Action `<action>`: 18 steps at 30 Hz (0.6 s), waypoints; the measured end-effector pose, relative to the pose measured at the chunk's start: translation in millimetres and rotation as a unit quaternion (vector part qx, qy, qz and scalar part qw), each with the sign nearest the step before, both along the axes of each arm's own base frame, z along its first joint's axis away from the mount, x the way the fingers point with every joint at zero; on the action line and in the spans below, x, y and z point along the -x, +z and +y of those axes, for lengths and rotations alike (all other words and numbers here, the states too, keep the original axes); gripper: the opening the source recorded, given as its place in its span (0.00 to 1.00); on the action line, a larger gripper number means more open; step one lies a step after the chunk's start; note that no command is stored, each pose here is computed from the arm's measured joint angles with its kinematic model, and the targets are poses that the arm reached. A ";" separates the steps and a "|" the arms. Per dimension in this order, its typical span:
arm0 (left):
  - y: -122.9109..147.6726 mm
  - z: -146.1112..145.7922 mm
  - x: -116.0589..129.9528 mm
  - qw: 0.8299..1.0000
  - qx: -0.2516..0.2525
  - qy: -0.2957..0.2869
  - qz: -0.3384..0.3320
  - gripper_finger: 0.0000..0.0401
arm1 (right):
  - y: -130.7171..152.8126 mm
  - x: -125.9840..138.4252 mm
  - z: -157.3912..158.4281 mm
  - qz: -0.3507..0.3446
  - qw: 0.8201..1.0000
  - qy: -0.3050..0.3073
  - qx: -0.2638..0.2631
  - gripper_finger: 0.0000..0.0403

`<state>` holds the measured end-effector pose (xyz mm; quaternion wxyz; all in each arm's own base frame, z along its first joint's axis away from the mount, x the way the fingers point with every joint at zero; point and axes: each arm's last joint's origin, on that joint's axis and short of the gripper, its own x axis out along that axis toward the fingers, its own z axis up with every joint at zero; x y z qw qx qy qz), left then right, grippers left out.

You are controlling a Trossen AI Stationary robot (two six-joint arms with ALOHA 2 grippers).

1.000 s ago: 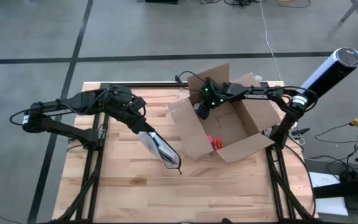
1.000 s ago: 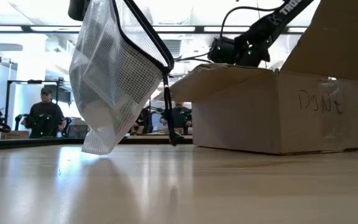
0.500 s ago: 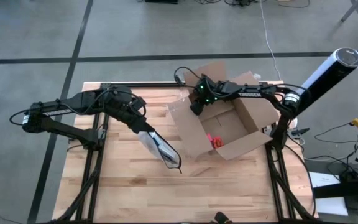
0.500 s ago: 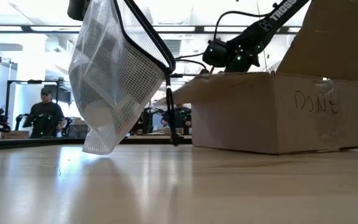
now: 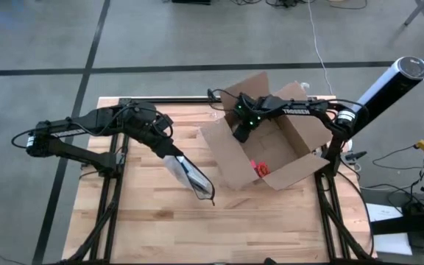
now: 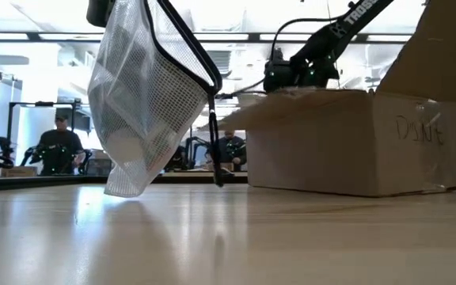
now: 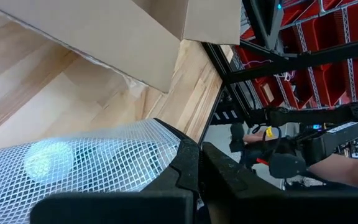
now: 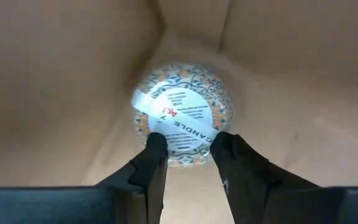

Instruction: Unpack boxes

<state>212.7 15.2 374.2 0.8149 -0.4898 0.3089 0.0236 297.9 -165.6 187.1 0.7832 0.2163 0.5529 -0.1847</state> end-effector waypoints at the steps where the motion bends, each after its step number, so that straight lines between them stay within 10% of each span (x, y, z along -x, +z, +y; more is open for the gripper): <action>1: 0.0 -0.1 0.0 1.000 -0.001 -0.001 0.000 0.00 | 3.3 2.3 1.3 0.003 1.000 0.002 0.000 0.30; 18: -0.3 -0.2 0.2 1.000 -0.004 -0.004 0.000 0.00 | 48.1 17.4 9.1 -0.073 0.997 -0.008 0.010 0.40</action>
